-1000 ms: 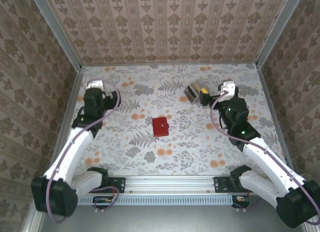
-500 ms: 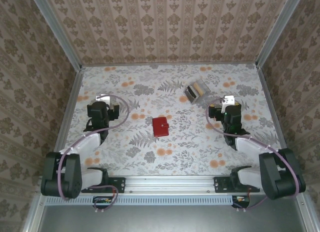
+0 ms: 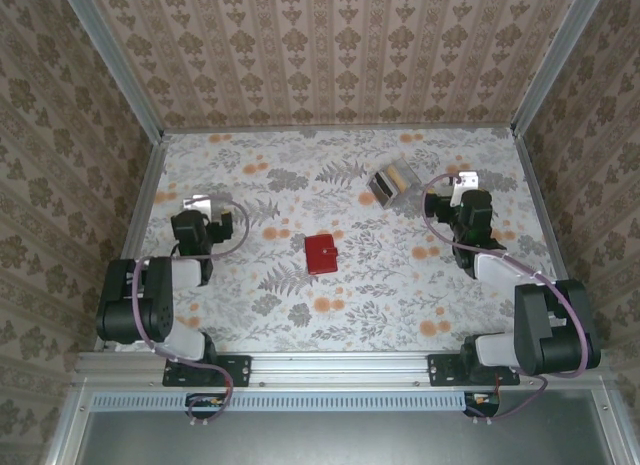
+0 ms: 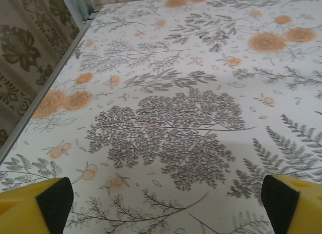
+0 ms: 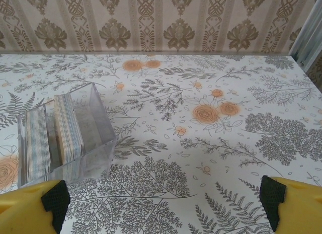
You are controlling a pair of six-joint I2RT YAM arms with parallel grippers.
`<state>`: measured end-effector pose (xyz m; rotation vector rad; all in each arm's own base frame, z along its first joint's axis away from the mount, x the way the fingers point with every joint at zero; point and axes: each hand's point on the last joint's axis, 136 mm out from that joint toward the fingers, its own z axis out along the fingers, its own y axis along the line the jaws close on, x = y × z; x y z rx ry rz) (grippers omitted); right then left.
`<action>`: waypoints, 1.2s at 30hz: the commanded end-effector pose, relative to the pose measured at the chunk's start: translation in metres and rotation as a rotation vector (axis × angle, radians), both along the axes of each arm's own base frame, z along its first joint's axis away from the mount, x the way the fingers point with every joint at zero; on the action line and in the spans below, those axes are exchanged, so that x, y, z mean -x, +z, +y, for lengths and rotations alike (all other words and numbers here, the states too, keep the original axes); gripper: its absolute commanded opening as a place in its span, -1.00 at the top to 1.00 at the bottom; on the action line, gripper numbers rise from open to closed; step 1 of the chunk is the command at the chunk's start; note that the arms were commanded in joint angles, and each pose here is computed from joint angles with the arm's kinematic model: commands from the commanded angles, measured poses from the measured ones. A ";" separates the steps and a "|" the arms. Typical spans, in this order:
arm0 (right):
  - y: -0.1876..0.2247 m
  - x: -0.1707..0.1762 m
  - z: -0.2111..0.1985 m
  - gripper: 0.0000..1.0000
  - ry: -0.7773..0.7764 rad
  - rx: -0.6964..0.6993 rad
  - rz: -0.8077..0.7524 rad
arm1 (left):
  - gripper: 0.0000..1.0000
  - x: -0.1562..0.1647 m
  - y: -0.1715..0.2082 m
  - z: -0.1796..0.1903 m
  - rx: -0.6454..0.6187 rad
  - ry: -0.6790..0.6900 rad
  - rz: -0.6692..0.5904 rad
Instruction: Put the credit cards into the card holder
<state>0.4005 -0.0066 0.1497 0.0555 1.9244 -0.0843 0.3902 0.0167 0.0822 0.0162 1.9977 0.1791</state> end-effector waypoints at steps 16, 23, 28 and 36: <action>-0.053 0.003 -0.022 -0.99 -0.136 -0.034 -0.019 | -1.00 -0.005 0.013 0.001 0.052 0.013 -0.084; -0.051 0.005 -0.022 -0.99 -0.134 -0.033 -0.025 | -1.00 -0.005 0.013 0.000 0.053 0.010 -0.085; -0.049 0.007 -0.020 -0.99 -0.132 -0.026 -0.039 | -1.00 -0.005 0.013 0.001 0.052 0.011 -0.085; -0.049 0.007 -0.018 -0.99 -0.129 -0.015 -0.037 | -1.00 -0.007 0.013 -0.006 0.017 -0.003 -0.075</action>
